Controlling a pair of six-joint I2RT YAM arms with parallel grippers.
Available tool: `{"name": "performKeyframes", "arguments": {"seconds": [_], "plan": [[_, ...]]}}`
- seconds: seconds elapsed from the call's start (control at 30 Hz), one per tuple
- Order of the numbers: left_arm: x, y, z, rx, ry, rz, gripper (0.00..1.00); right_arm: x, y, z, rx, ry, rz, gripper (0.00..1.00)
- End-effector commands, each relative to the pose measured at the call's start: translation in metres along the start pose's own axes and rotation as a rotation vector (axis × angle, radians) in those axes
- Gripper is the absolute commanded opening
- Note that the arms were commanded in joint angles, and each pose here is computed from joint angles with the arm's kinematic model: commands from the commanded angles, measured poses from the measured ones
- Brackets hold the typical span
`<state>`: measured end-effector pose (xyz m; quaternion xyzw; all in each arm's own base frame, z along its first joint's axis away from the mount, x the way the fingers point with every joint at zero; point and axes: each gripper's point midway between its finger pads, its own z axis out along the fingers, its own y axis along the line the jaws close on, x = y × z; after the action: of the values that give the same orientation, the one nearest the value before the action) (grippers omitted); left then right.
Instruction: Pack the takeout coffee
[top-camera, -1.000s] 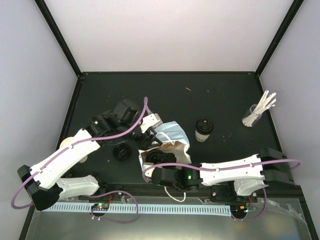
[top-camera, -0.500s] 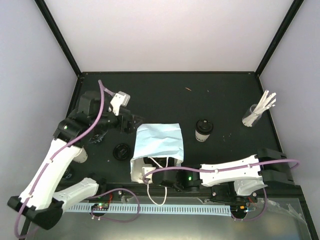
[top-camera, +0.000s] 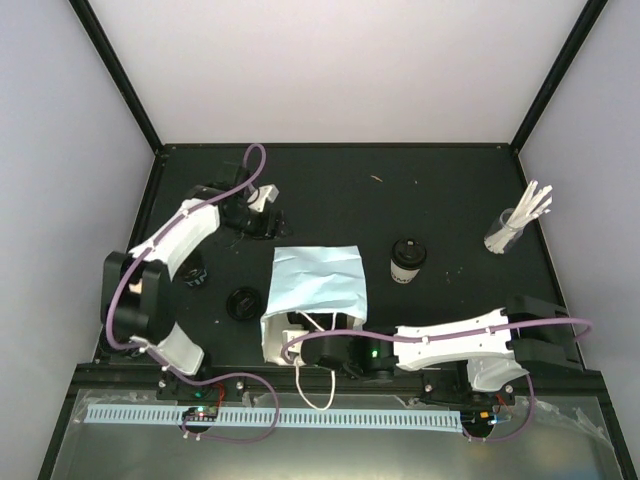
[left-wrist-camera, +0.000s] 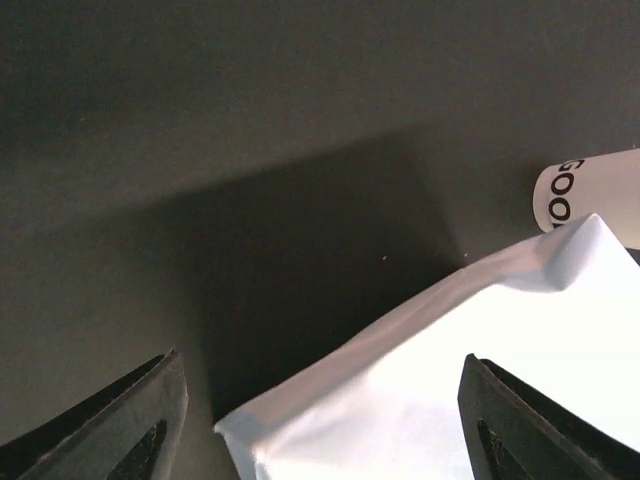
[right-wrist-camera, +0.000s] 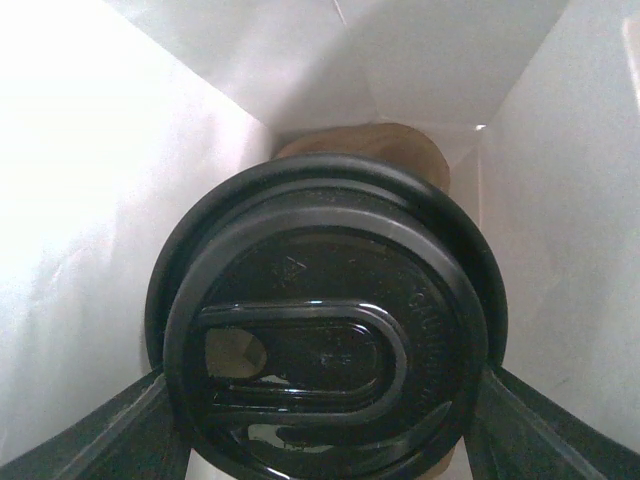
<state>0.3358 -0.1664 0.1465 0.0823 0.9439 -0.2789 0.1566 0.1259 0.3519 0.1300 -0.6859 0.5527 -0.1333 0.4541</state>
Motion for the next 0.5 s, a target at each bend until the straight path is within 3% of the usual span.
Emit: {"name": "performKeyframes", "arguments": {"seconds": [0.0,0.3,0.47], "plan": [[-0.025,-0.015,0.017,0.117,-0.016,-0.003,0.75,-0.012,-0.021,-0.003,0.025,-0.052,0.074,0.47],[-0.018,-0.001,0.070,0.168,0.067,-0.097,0.71,-0.017,-0.027,0.005,0.020,-0.069,0.079,0.47],[-0.001,0.003,0.086,0.193,0.128,-0.129,0.60,-0.016,-0.030,0.013,0.019,-0.063,0.080,0.47]]}}
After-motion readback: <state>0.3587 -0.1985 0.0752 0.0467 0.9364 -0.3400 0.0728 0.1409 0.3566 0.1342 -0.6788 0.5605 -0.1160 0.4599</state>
